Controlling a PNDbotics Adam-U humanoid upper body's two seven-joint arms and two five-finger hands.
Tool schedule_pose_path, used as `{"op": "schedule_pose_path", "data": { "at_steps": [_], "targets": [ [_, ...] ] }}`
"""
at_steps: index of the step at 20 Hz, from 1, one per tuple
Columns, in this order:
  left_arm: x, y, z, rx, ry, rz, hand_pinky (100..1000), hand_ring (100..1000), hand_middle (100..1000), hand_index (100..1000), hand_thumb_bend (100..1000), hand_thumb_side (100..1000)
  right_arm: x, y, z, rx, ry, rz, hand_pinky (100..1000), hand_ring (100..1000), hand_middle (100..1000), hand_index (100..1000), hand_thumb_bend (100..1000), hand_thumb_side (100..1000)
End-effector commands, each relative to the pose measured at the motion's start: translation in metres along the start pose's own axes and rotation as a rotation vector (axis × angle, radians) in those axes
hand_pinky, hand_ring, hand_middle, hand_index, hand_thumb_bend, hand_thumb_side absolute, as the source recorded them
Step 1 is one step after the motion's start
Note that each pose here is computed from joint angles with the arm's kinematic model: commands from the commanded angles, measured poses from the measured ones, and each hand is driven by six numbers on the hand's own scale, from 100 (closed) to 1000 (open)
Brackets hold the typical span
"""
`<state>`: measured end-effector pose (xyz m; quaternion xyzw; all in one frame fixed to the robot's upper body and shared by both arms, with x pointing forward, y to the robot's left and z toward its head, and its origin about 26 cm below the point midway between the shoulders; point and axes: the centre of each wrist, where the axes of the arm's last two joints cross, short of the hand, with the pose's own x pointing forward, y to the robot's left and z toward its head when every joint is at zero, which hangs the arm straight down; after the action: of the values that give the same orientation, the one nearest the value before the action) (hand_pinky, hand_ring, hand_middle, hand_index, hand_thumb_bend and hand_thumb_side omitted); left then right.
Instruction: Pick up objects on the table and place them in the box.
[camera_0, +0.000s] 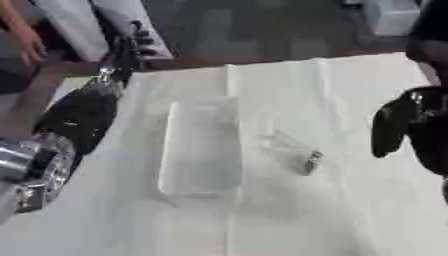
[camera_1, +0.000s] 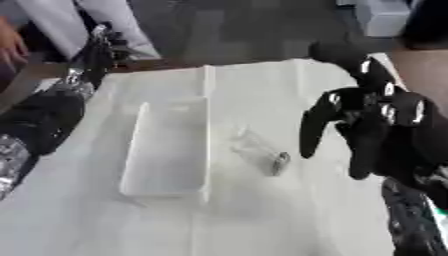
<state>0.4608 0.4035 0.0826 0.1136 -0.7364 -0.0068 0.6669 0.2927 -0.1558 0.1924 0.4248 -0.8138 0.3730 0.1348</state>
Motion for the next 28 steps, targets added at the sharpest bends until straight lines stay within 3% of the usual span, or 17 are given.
{"op": "schedule_pose_path", "data": {
  "at_steps": [1,2,3,6,11,13,18,28],
  "targets": [
    [0.035,0.016,-0.010,0.047,-0.144,0.007,262,491,519,687,100,990,0.003,-0.002,-0.005,0.018,-0.018,0.011,395,521,955,424,100,895],
    [0.044,0.017,-0.009,0.043,-0.186,0.006,288,509,536,703,100,1000,0.003,-0.002,-0.005,0.021,-0.015,0.014,395,522,953,428,100,896],
    [0.053,0.016,-0.008,0.022,-0.225,0.002,257,491,520,687,100,979,0.003,-0.002,-0.004,0.023,-0.012,0.016,394,520,959,412,100,894],
    [0.080,0.002,0.003,-0.103,-0.339,0.014,258,495,523,691,100,951,0.003,-0.003,-0.004,0.036,-0.007,0.024,393,520,962,383,100,888],
    [0.113,-0.019,0.023,-0.252,-0.428,0.018,269,502,530,697,100,950,0.003,-0.004,-0.006,0.051,-0.011,0.035,393,520,962,366,100,895],
    [0.128,-0.026,0.028,-0.316,-0.466,-0.017,291,517,548,712,100,922,0.003,-0.005,-0.008,0.058,-0.015,0.039,394,520,960,360,100,896],
    [0.158,-0.036,0.030,-0.537,-0.550,-0.238,325,535,569,730,100,846,0.002,-0.005,-0.009,0.061,-0.019,0.037,394,520,960,366,100,896],
    [0.160,-0.059,0.023,-0.686,-0.596,-0.357,331,539,574,734,100,833,0.003,-0.005,-0.014,0.124,-0.015,0.033,392,518,967,305,100,894]
  ]
}}
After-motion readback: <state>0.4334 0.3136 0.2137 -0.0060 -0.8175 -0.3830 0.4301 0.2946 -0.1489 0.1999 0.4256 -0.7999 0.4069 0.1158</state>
